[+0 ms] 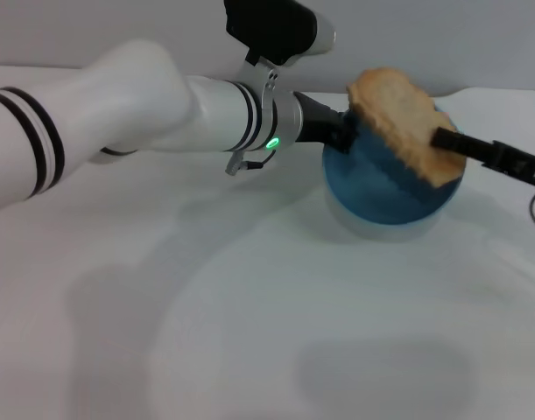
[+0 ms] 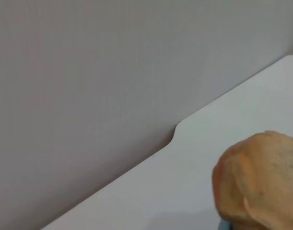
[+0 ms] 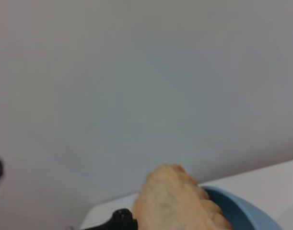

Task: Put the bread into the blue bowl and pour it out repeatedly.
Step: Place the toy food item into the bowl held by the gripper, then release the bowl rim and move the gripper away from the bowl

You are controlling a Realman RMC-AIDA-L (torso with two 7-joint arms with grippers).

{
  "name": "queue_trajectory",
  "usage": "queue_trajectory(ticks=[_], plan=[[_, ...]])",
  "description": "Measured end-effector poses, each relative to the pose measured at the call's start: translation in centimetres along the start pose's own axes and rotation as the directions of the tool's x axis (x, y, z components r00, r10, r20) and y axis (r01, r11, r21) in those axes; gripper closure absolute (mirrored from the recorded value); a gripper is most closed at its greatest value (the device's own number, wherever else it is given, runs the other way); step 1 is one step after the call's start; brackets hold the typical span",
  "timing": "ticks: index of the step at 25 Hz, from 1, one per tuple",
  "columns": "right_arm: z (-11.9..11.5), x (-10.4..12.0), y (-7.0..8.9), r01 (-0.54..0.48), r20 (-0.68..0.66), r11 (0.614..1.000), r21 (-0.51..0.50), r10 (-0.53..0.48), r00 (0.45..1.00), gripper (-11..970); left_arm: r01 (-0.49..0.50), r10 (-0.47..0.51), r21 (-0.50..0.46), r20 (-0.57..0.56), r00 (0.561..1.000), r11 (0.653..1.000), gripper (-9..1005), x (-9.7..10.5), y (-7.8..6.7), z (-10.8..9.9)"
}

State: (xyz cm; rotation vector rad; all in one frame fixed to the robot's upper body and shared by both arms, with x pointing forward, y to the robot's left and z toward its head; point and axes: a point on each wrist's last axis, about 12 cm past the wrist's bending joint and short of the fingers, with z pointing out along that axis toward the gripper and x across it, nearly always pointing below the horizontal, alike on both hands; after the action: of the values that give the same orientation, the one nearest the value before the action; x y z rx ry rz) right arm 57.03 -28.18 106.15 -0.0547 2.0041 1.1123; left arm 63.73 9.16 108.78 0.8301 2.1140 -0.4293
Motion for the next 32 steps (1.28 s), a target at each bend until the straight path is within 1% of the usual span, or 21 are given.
queue_trajectory(ticks=[7,13,15,16,17,18,19,23,24,25,29,30,31,32], plan=[[-1.6,-0.6,0.2,-0.035,0.043,0.999,-0.037,0.037,0.998,478,-0.010,0.010,-0.007,-0.028,1.000,1.000,996,-0.9,0.3,0.4],[-2.4,-1.2,0.5,-0.027,0.073,0.997,-0.066,0.032,0.997,477,-0.007,0.007,-0.004,-0.033,0.999,1.000,996,-1.1,0.2,0.5],[-3.2,-1.7,0.6,-0.016,0.107,0.997,-0.081,0.025,0.994,476,-0.008,0.009,0.005,-0.041,0.999,1.000,996,-1.1,0.2,0.4],[-4.5,-2.3,0.5,0.001,0.160,0.997,-0.079,0.012,0.987,476,-0.012,0.013,0.019,-0.054,0.998,1.000,996,-1.1,0.1,0.4],[-5.2,-2.6,0.3,0.008,0.183,0.998,-0.069,0.005,0.983,476,-0.015,0.016,0.027,-0.063,0.998,1.000,996,-1.1,0.1,0.4],[-5.2,-2.6,0.3,0.008,0.183,0.998,-0.069,0.005,0.983,475,-0.021,0.024,0.045,-0.081,0.996,0.999,996,-1.2,0.0,0.4],[-6.0,-2.8,0.1,0.013,0.207,0.999,-0.049,-0.003,0.978,475,-0.021,0.024,0.045,-0.081,0.996,0.999,996,-1.2,0.0,0.4],[-8.4,-2.9,-1.0,-0.004,0.273,1.000,0.015,0.000,0.962,474,-0.023,0.040,0.107,-0.164,0.986,0.994,997,-1.8,-0.5,0.4],[-9.0,-2.6,-1.5,-0.022,0.286,0.999,0.039,0.010,0.958,474,-0.026,0.051,0.122,-0.206,0.977,0.992,997,-1.8,-0.8,0.5],[-9.0,-2.6,-1.5,-0.022,0.286,0.999,0.039,0.010,0.958,473,-0.026,0.051,0.122,-0.206,0.977,0.992,997,-1.8,-0.8,0.5],[-9.2,-1.7,-2.1,-0.055,0.286,0.996,0.077,0.031,0.958,472,-0.044,0.083,0.159,-0.246,0.966,0.986,997,-1.6,-2.0,0.6],[-9.2,-1.5,-2.2,-0.061,0.283,0.995,0.078,0.037,0.958,472,-0.017,0.063,0.181,-0.250,0.966,0.983,997,-1.4,-2.7,0.5],[-9.1,-1.4,-2.2,-0.066,0.280,0.995,0.078,0.042,0.959,472,-0.017,0.063,0.181,-0.250,0.966,0.983,997,-1.4,-2.7,0.5],[-9.1,-1.2,-2.3,-0.070,0.278,0.995,0.078,0.046,0.959,471,-0.004,0.053,0.190,-0.251,0.967,0.982,997,-1.2,-3.0,0.4]])
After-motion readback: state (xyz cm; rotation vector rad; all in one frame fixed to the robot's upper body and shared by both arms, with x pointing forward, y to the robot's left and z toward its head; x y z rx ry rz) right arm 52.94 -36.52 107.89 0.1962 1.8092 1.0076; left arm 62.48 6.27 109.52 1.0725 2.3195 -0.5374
